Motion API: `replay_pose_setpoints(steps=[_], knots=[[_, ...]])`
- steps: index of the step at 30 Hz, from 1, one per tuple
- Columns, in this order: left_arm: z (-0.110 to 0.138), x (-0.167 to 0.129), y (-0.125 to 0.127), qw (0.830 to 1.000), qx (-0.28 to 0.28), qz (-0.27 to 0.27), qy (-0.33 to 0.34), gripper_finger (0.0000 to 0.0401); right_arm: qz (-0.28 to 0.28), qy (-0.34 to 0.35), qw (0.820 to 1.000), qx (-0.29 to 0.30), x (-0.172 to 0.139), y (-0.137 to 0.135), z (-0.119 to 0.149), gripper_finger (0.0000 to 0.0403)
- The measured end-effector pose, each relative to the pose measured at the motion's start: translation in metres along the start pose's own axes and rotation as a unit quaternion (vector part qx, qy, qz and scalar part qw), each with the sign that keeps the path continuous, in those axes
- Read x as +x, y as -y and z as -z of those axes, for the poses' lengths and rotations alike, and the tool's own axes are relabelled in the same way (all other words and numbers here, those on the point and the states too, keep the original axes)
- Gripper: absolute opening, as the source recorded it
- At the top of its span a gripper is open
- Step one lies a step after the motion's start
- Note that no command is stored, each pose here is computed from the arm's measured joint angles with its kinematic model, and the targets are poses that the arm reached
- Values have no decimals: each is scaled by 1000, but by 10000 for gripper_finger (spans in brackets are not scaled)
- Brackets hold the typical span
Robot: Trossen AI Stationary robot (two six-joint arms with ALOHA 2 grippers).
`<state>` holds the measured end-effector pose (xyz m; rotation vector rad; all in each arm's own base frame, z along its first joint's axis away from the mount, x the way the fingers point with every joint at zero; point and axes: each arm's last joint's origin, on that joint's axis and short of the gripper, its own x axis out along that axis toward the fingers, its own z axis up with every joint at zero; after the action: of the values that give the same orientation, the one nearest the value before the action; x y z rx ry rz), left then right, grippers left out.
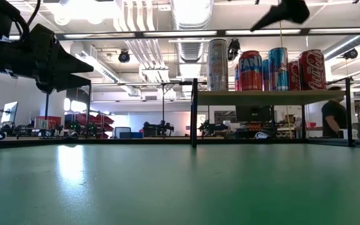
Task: Place canned beverage on shelf
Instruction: Return to Home Position
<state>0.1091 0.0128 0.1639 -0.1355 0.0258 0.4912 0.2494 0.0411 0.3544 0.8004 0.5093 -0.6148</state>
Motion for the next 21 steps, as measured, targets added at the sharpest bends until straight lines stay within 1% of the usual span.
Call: replay_pose_setpoints(steps=[3, 5, 9, 12, 14, 16, 17, 20, 21], knots=[[0, 0, 0, 1000, 0, 0, 0, 384, -28, 12, 1000, -7, 4, 21, 13, 372], [0, 0, 0, 1000, 0, 0, 0, 384, -45, 4, 999, -24, 8, 36, 23, 372], [0, 0, 0, 1000, 0, 0, 0, 384, -120, -14, 991, -61, 17, 61, 44, 372], [0, 0, 0, 1000, 0, 0, 0, 384, -173, 40, 981, -74, 23, 76, 54, 372], [0, 0, 0, 1000, 0, 0, 0, 384, -192, 74, 971, -122, 28, 88, 62, 372], [0, 0, 0, 1000, 0, 0, 0, 384, -207, 87, 961, -163, 33, 102, 73, 372], [0, 0, 0, 1000, 0, 0, 0, 384, -213, 91, 958, -171, 37, 109, 79, 372], [0, 0, 0, 1000, 0, 0, 0, 384, -229, 118, 953, -159, 44, 124, 89, 372], [0, 0, 0, 1000, 0, 0, 0, 384, -232, 127, 950, -165, 47, 128, 92, 372]])
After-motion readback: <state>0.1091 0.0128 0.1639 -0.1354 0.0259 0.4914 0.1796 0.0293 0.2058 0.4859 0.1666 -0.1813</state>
